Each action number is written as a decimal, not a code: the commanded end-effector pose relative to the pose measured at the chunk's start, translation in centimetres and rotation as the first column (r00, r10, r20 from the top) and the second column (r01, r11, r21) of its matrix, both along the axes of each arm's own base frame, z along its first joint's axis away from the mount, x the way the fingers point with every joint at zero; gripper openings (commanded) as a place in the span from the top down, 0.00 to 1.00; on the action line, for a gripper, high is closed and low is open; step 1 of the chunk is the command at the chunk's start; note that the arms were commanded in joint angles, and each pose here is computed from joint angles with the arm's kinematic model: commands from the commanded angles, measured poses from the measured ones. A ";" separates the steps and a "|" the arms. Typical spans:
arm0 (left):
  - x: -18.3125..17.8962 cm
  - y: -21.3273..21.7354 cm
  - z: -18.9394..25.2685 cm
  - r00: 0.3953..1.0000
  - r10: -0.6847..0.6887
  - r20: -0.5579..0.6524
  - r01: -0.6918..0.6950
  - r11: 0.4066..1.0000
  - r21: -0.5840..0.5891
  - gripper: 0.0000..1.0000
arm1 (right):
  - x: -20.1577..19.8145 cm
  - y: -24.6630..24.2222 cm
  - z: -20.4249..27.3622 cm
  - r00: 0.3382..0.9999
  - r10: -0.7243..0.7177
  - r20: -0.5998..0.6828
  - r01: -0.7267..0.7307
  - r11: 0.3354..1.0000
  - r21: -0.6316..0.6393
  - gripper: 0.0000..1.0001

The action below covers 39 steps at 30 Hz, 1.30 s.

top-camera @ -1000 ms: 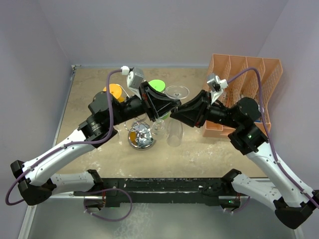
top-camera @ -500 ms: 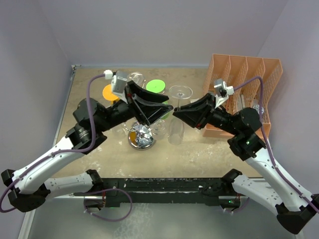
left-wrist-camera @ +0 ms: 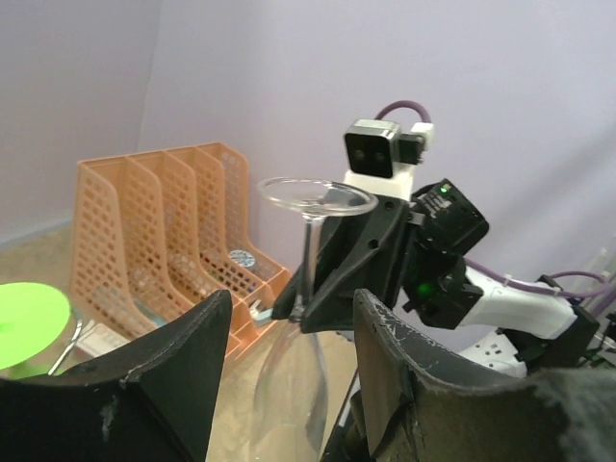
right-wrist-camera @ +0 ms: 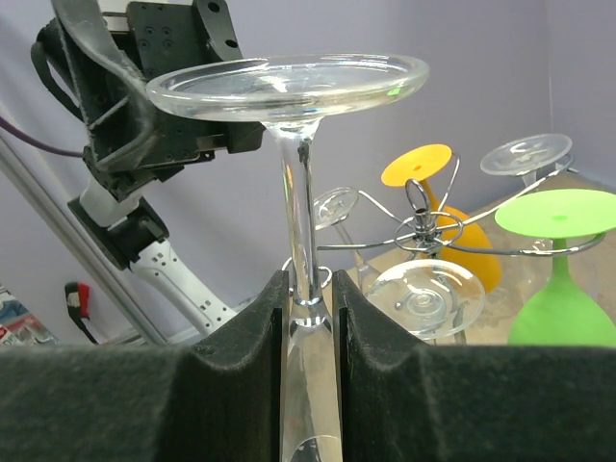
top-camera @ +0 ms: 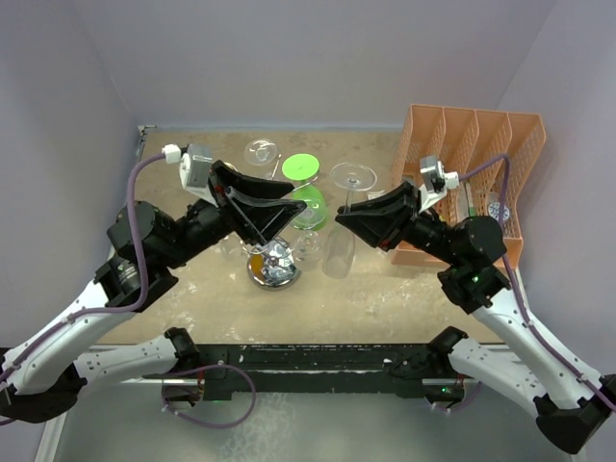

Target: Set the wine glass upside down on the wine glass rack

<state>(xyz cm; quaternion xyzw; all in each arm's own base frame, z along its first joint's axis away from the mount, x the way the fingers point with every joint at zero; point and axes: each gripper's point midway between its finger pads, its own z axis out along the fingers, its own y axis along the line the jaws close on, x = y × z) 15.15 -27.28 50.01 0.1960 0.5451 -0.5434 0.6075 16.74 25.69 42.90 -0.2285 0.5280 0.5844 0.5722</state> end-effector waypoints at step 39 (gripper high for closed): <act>2.3 23.3 -2.1 0.592 0.783 -0.189 -0.796 0.605 0.014 0.49 | -1.5 10.7 -7.8 0.989 -0.114 -0.097 0.118 0.992 0.034 1.00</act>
